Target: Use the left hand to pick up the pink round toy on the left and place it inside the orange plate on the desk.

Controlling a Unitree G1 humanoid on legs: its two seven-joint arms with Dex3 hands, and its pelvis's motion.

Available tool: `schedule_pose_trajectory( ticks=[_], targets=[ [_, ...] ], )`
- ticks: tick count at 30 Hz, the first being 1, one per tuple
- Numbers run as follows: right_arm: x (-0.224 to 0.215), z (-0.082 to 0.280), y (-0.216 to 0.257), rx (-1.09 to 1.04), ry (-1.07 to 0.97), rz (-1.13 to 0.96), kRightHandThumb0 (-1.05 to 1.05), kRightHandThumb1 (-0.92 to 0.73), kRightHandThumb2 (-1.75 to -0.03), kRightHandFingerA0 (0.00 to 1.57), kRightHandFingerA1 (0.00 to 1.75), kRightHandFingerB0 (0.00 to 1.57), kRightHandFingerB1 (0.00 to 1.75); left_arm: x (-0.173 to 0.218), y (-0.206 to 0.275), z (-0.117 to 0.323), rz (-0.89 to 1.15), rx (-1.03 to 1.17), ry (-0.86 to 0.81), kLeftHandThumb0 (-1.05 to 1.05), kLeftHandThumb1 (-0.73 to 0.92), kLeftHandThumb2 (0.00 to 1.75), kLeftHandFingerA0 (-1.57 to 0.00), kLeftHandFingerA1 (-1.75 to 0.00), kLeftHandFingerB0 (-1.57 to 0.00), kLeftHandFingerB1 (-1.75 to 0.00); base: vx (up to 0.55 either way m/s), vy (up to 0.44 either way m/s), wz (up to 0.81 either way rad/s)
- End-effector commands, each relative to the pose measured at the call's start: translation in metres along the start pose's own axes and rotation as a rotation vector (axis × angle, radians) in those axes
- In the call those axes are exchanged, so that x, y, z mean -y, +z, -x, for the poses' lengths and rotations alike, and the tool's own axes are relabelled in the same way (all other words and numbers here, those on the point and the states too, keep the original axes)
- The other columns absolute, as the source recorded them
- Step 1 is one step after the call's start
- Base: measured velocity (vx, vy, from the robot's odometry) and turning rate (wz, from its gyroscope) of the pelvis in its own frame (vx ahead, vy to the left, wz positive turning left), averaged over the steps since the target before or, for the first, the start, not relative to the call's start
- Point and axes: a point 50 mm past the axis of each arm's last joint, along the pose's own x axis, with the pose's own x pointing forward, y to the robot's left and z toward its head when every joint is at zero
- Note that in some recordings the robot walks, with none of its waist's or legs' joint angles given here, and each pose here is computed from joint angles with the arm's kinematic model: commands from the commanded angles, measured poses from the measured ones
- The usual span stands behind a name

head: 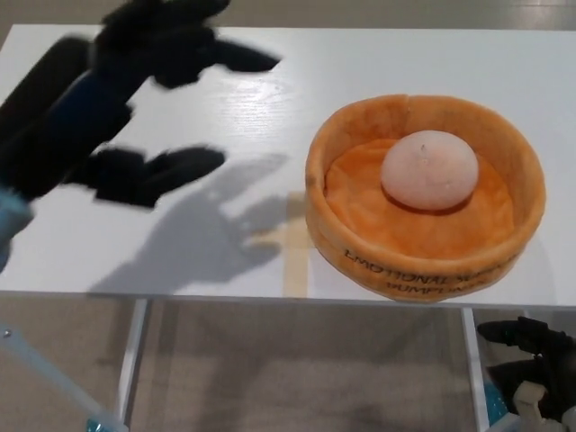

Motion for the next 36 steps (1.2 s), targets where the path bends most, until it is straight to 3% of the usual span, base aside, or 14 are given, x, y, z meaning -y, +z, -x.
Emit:
schedule_pose_trajectory(
  ticks=[1,3,4,13,23,33,36],
  targets=[
    [0.004,0.006,-0.016,-0.078,0.004,0.015,-0.11,-0.65,-0.59,0.71,0.66,0.64,0.50,0.003,0.010,0.117,0.591,-0.057,-0.125,0.03,0.69,0.63,-0.16,-0.36,-0.37,-0.33,0.00,0.000,0.00],
    [0.003,0.007,-0.017,-0.079,0.002,0.015,-0.11,-0.65,-0.59,0.71,0.66,0.64,0.50,0.006,0.009,0.122,0.608,-0.078,-0.126,0.03,0.69,0.63,-0.16,-0.36,-0.37,-0.33,0.00,0.000,0.00],
    [0.003,0.008,-0.019,-0.085,0.012,0.022,-0.10,-0.66,-0.59,0.66,0.61,0.63,0.50,0.022,0.004,0.143,0.623,-0.185,-0.166,-0.05,0.51,0.96,-0.06,-0.48,-0.24,-0.51,0.00,0.000,0.00],
    [-0.008,0.028,-0.044,-0.141,0.048,0.022,-0.10,-0.66,-0.59,0.67,0.61,0.63,0.50,0.062,0.005,0.189,0.728,-0.445,-0.281,-0.04,0.53,0.97,-0.05,-0.47,-0.25,-0.52,0.00,0.000,0.00],
    [-0.014,0.039,-0.055,-0.162,0.056,0.013,-0.10,-0.65,-0.58,0.70,0.66,0.63,0.51,0.077,0.001,0.208,0.804,-0.560,-0.319,-0.04,0.53,0.97,-0.04,-0.47,-0.22,-0.51,0.00,0.000,0.00],
    [-0.014,0.035,-0.051,-0.166,0.063,0.032,-0.12,-0.67,-0.59,0.68,0.60,0.61,0.48,0.102,-0.035,0.226,0.794,-0.733,-0.343,0.01,0.53,0.98,-0.09,-0.49,-0.20,-0.50,0.00,0.000,0.00],
    [-0.016,0.034,-0.049,-0.158,0.066,0.030,-0.10,-0.66,-0.59,0.66,0.58,0.62,0.49,0.129,-0.065,0.224,0.758,-0.850,-0.352,-0.01,0.52,0.96,-0.11,-0.49,-0.18,-0.49,0.00,0.000,0.00]
  ],
)
